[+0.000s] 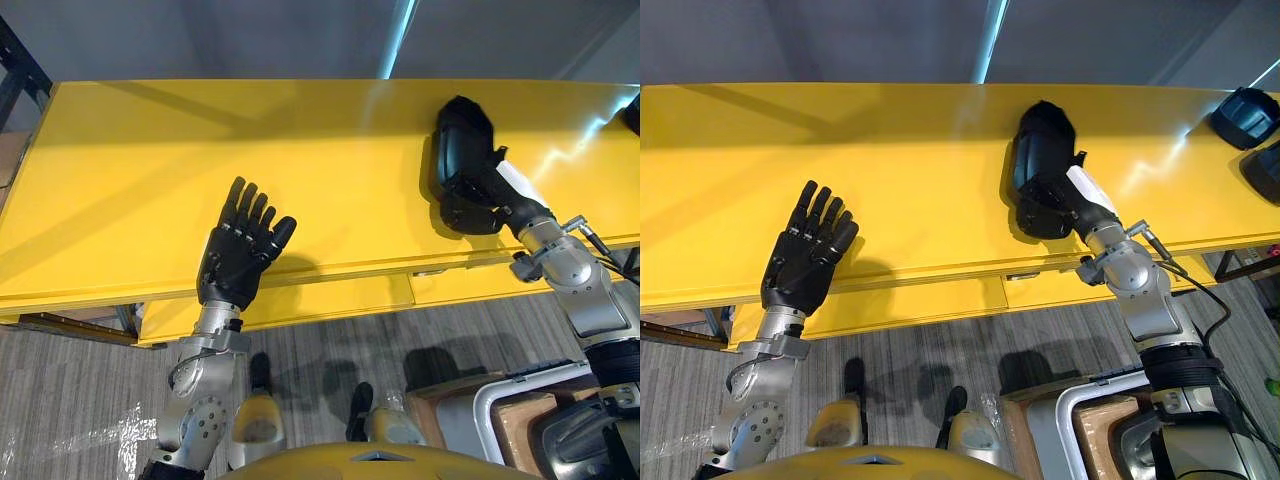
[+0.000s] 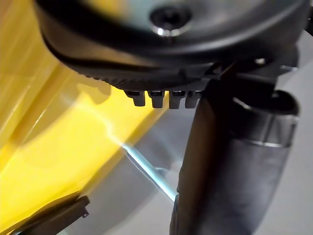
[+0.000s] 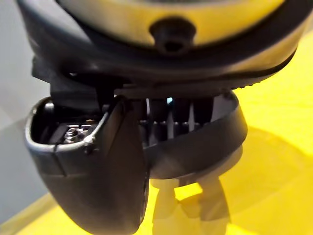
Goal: Walk over and take three plastic housings, then place them on the shelf
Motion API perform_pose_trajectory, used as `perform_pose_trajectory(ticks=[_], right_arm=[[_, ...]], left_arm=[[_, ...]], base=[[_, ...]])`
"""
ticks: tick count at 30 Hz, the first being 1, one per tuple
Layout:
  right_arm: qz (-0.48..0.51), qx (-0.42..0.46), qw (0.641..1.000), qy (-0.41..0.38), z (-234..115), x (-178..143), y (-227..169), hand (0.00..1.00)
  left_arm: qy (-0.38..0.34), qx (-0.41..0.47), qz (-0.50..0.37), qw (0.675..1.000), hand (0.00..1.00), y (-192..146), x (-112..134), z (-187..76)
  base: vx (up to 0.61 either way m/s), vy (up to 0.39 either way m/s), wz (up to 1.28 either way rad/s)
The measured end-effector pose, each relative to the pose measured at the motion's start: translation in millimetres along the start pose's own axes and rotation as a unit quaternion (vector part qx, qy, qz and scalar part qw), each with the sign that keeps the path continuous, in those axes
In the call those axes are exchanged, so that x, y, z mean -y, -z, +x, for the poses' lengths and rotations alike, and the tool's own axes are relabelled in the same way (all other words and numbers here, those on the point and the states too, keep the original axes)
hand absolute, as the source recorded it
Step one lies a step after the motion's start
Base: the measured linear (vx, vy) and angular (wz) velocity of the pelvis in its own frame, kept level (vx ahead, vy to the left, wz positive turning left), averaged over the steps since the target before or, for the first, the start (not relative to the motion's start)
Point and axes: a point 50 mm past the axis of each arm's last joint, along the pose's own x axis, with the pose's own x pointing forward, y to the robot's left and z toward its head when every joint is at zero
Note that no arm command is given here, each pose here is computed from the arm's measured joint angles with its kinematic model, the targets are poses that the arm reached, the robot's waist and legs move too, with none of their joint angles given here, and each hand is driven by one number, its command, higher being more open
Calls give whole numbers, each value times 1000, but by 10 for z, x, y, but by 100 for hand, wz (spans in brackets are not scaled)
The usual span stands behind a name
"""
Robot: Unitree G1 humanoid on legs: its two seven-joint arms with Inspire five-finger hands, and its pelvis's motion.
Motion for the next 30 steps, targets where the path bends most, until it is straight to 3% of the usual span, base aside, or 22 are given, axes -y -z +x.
perform_pose_trajectory(ticks=[5, 13, 23, 30], right_arm=[[-14, -5, 1000, 12, 12, -34, 11, 0], [-116, 20, 992, 37, 55, -72, -56, 0], [-234, 101, 965, 53, 125, 129, -255, 0], [-245, 114, 961, 64, 143, 202, -310, 0]], left_arm=[[-2, 6, 2, 1000, 100, -20, -11, -4], [5, 16, 5, 1000, 100, -52, -10, 1], [27, 54, 22, 998, 100, -199, 1, 61], [36, 70, 33, 996, 100, -276, 5, 84]], base=[[-2, -3, 1], [-3, -4, 1], [5, -20, 6], [0, -13, 8]])
